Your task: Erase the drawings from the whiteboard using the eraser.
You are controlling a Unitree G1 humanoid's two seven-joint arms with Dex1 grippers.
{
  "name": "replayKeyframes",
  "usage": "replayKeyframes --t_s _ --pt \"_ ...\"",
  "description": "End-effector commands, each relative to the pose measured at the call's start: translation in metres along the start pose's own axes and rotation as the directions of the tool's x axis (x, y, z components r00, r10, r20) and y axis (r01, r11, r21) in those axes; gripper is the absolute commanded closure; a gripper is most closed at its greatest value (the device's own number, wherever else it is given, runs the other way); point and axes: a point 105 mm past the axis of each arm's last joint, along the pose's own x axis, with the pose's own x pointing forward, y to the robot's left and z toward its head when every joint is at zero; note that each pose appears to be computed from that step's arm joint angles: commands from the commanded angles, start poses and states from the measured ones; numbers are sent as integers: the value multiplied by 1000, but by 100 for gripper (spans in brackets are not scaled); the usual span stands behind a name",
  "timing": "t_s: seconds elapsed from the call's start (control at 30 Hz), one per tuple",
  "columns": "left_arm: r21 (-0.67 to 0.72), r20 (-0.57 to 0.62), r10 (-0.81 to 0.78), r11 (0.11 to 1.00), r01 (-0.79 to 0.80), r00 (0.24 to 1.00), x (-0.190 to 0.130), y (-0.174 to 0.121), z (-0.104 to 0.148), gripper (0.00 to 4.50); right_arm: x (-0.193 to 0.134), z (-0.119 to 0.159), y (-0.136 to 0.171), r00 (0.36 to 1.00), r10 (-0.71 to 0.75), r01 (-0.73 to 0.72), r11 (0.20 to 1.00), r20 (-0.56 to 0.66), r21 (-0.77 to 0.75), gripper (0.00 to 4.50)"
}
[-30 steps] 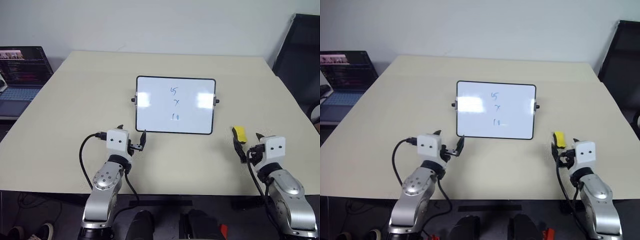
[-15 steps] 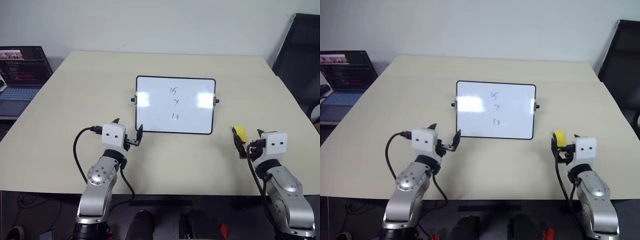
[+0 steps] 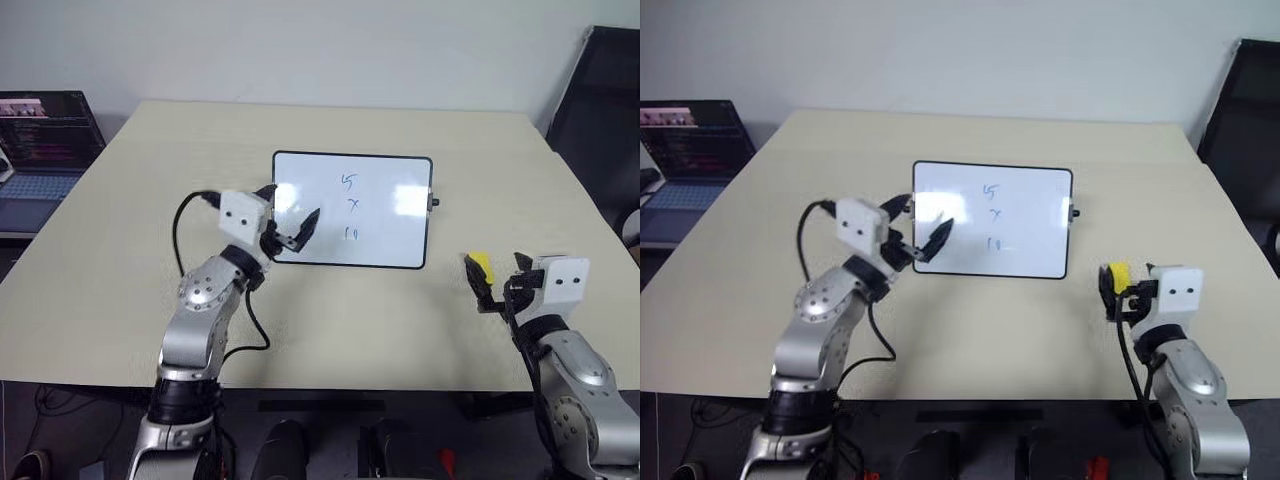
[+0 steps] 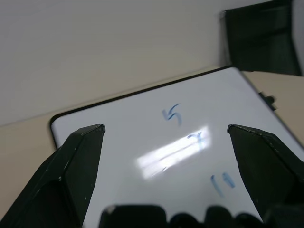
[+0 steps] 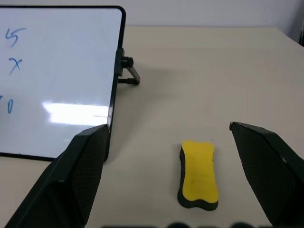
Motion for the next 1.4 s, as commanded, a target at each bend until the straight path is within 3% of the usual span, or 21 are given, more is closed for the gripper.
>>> replayKeyframes --t_s 0.03,0.3,0.43,0.77,1.3,1.4 --pt "1 63 -180 984 180 982 11 -21 14 0 -4 13 13 1000 17 -17 1000 11 -12 6" --pt "10 78 -536 844 537 841 35 -47 19 0 19 -7 1 986 -77 81 996 -148 24 6" --pt "24 51 -625 780 625 779 38 -48 15 0 36 -7 -10 977 -115 119 993 -179 9 6" --pt "79 38 -696 717 692 717 44 -54 16 0 59 -24 -28 964 -120 126 992 -239 13 6" --pt "86 44 -697 717 692 716 37 -56 7 0 65 -39 -46 954 -138 152 988 -265 34 6" --pt "90 42 -691 722 686 721 36 -55 7 0 64 -44 -48 951 -144 161 986 -273 39 68"
